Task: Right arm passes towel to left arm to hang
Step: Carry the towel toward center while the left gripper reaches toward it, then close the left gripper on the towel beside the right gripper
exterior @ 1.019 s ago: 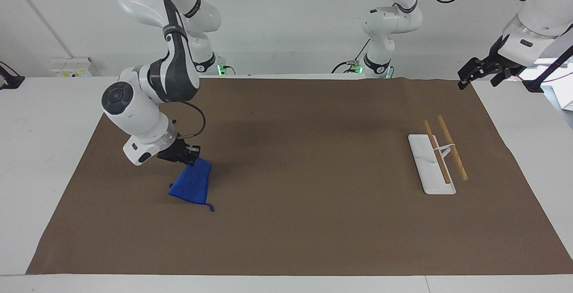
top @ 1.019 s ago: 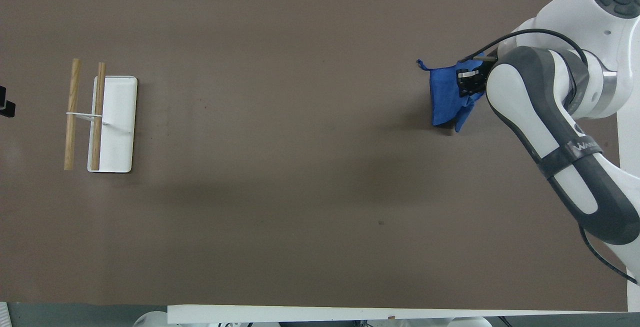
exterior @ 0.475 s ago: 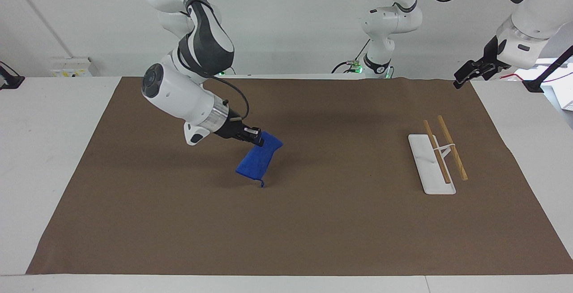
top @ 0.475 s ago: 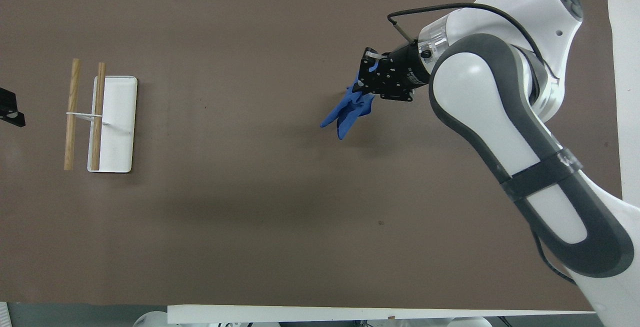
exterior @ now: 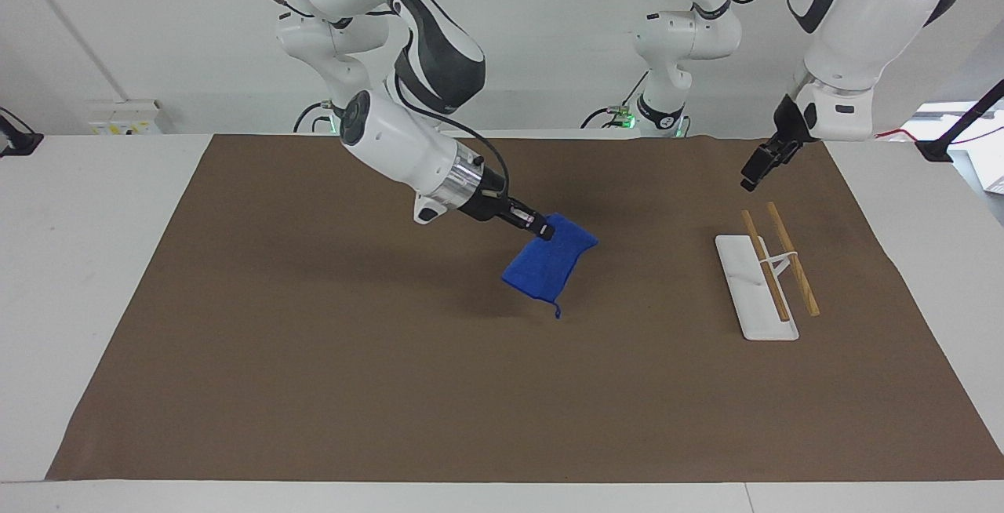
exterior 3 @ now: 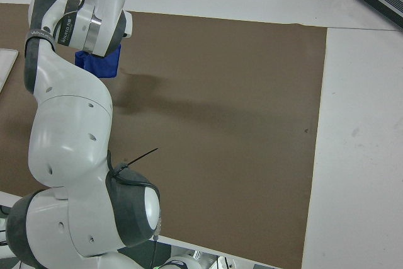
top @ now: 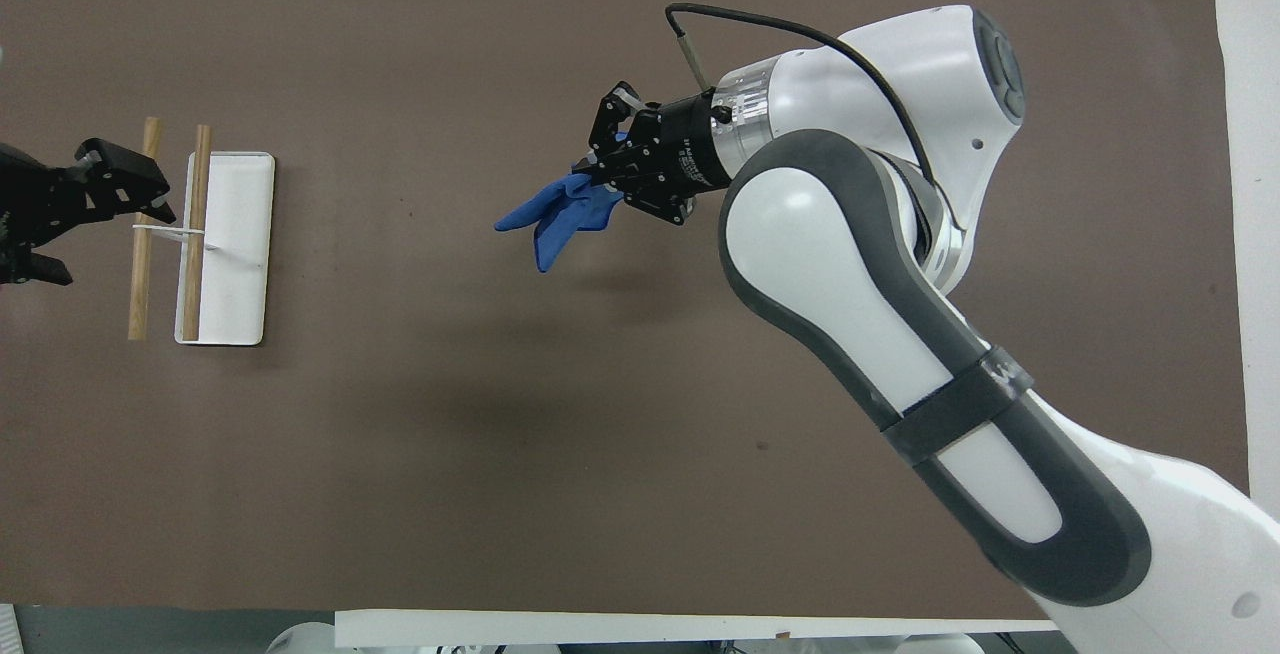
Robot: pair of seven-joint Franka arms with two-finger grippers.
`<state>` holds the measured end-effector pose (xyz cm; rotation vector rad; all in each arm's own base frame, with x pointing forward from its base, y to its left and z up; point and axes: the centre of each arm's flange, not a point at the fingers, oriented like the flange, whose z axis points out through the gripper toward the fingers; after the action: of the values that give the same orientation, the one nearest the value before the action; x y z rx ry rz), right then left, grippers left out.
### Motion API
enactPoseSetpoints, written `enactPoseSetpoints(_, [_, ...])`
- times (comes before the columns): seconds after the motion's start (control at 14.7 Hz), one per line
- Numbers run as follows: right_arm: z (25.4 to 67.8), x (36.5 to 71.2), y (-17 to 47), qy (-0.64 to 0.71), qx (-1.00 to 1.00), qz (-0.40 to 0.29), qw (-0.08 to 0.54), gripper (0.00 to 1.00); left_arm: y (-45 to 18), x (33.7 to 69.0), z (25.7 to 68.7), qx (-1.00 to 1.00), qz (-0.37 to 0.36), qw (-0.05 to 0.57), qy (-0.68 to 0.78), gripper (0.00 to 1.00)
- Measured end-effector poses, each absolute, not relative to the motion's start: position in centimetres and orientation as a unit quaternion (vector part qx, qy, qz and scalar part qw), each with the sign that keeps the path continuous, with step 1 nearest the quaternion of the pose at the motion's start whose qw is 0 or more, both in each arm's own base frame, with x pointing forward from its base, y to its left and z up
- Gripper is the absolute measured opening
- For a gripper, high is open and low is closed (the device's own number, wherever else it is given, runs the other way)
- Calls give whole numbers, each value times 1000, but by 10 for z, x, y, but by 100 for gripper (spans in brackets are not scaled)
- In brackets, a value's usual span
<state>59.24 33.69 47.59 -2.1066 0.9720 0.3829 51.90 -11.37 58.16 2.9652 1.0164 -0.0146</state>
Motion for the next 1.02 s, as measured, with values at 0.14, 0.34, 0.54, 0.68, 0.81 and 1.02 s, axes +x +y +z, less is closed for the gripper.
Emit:
enactPoseSetpoints(0.14, [478, 591, 344, 409, -804, 162, 399, 7, -137, 523, 569, 914, 17, 27, 405, 100])
enactPoseSetpoints(0.34, [481, 586, 359, 440, -781, 162, 413, 7, -169, 529, 545, 865, 31, 50, 499, 100])
enactPoseSetpoints(0.54, [477, 575, 376, 449, -776, 161, 412, 7, -185, 537, 534, 834, 34, 67, 547, 99])
enactPoseSetpoints(0.68, [477, 571, 384, 453, -774, 158, 414, 7, -195, 536, 530, 829, 31, 73, 553, 100])
enactPoseSetpoints(0.81, [478, 567, 391, 455, -771, 153, 418, 7, -207, 536, 525, 829, 29, 75, 553, 98])
enactPoseSetpoints(1.02, [477, 564, 394, 455, -772, 151, 418, 7, -222, 535, 514, 829, 23, 72, 554, 93])
